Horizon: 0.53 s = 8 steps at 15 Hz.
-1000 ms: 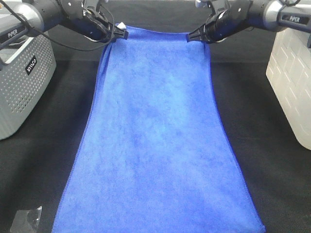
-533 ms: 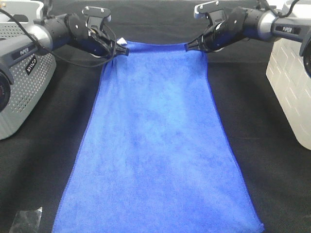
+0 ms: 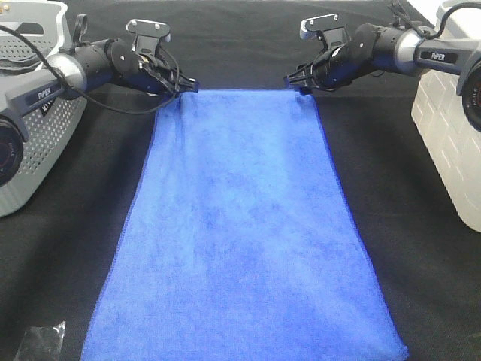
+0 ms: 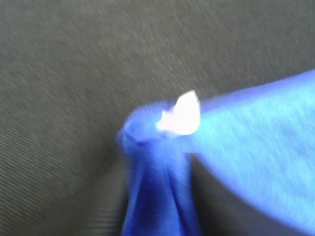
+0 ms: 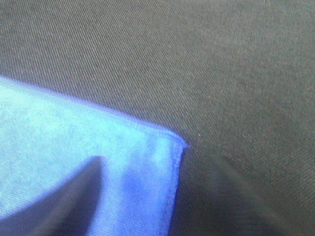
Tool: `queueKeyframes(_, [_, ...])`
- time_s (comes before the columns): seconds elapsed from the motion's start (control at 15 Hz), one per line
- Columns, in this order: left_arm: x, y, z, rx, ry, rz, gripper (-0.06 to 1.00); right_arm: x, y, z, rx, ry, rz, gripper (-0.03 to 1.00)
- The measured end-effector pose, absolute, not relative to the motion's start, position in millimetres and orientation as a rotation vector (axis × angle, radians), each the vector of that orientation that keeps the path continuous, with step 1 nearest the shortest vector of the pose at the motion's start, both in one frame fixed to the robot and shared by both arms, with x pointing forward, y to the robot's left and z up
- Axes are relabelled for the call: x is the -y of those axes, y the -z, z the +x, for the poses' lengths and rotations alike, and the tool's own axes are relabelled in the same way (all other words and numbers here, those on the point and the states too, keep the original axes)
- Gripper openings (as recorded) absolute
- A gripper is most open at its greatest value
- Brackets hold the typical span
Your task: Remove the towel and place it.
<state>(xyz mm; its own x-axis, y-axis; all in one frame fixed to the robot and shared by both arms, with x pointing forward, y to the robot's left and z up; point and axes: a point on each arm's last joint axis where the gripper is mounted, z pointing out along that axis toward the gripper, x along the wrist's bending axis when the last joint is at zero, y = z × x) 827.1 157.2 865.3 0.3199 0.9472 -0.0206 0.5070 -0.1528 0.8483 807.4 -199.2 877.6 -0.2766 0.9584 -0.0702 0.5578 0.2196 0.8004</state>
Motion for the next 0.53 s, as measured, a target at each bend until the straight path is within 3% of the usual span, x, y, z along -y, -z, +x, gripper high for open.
queueKeyframes(0.13, [-158,-866,828,-1.291,-0.717,1.786,0.77,202,-876,807,-1.942,-0.887,1.411,0.74])
queueKeyframes(0.4, [-157,-874,819,-1.316,-0.618,1.917,0.82,204,-905,797,-2.039,-0.838,1.449,0.76])
queueKeyframes(0.53, [-156,-905,806,-1.338,-0.496,2.03,0.82,203,-932,785,-2.126,-0.795,1.493,0.76])
